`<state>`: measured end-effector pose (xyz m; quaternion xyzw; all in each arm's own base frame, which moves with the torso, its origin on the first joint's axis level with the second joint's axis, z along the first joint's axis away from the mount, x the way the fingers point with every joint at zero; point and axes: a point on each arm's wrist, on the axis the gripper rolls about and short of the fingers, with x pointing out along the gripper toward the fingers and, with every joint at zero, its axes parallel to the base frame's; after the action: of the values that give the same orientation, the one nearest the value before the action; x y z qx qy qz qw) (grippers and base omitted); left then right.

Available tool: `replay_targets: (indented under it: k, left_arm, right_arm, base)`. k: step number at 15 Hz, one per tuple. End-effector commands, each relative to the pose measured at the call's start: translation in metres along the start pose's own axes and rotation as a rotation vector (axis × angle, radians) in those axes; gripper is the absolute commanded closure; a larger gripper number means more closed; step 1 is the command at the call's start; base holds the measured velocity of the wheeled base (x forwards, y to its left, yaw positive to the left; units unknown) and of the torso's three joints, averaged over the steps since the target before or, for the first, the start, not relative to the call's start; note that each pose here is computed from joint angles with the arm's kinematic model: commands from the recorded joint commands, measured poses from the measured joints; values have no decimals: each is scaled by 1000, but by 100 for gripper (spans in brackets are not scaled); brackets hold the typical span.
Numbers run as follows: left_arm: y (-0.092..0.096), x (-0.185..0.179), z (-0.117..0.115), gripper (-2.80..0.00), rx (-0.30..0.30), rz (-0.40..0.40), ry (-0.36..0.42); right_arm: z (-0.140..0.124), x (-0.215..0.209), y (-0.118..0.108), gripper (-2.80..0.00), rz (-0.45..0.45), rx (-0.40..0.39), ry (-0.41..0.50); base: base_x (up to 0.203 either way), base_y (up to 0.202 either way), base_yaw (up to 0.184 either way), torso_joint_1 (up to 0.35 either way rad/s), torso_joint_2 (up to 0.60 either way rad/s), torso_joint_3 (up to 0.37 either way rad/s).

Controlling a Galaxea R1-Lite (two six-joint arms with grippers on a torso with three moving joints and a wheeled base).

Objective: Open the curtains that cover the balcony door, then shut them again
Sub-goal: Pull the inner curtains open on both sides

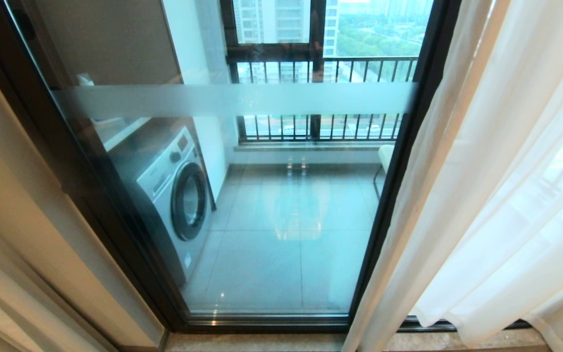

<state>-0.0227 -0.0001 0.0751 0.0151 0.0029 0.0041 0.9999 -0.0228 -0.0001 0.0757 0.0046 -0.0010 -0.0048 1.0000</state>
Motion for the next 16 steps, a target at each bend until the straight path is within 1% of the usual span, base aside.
replay_targets:
  k: [1, 6, 8, 10, 12, 13, 16]
  left_arm:
    - [0, 0, 0, 0, 0, 1, 0]
    - [0, 0, 0, 0, 0, 1, 0]
    - [0, 0, 0, 0, 0, 1, 0]
    - [0, 0, 0, 0, 0, 1, 0]
    - [0, 0, 0, 0, 0, 1, 0]
    - [0, 0, 0, 0, 0, 1, 0]
    - [0, 0, 0, 0, -1, 1, 0]
  right_arm:
    - [0, 0, 0, 0, 0, 0, -1]
    - [0, 0, 0, 0, 2, -5, -1]
    - [-1, 0, 0, 0, 5, -59, 8]
    - [-1, 0, 0, 0, 7, -63, 8]
    - [2, 0, 0, 0, 7, -61, -16]
    - [4, 0, 1, 0, 22, -60, -41]
    - [26, -7, 4, 0, 146, -73, -131]
  base:
    - [0, 0, 0, 0, 0, 0]
    - [0, 0, 0, 0, 0, 0]
    - [0, 0, 0, 0, 0, 0]
    - [0, 0, 0, 0, 0, 0]
    - [0, 0, 0, 0, 0, 0]
    - [0, 0, 0, 0, 0, 0]
    - [0, 0, 0, 0, 0, 0]
